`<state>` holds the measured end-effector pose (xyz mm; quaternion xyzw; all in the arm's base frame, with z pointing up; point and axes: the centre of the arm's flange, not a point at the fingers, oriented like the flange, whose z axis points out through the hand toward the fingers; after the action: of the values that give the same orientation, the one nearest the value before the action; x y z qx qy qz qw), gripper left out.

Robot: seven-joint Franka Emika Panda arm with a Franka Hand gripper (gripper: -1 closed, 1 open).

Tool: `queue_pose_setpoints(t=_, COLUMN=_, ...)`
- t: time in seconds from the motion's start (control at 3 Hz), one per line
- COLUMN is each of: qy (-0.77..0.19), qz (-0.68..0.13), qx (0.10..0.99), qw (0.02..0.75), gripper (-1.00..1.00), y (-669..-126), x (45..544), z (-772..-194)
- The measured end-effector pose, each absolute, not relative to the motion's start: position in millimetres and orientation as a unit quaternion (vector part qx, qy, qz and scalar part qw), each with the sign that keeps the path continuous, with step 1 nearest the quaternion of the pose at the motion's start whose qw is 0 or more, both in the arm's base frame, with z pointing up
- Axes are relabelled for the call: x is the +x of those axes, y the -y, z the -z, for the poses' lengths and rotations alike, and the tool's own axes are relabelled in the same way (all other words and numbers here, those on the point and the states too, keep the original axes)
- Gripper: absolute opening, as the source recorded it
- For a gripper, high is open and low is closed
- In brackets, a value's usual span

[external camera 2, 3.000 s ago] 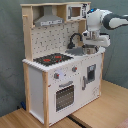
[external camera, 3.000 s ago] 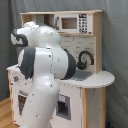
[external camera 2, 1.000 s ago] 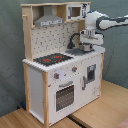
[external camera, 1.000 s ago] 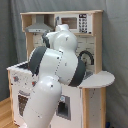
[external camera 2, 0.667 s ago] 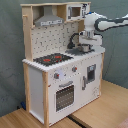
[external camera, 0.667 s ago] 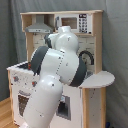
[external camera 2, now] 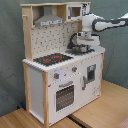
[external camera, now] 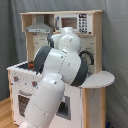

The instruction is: Play with the kitchen

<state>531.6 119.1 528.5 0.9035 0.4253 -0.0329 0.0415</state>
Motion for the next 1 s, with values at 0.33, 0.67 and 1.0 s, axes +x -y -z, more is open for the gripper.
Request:
queue_pose_setpoints(t=0.33, qy=-0.428, qz=0.034, qx=0.902, qw=0.035, gripper=-1.00, y=-122, x=541, z=-524)
queue_pose_setpoints(t=0.67, qy=-0.434, qz=0.038, qx=0.900, qw=0.019, gripper=-1.00, y=-127, x=549, z=-512)
queue_pose_setpoints(t=1.0, qy=-0.447, qz=0.039, qx=0.894, qw=-0.008, gripper=-1.00, y=-137, x=552, z=-500)
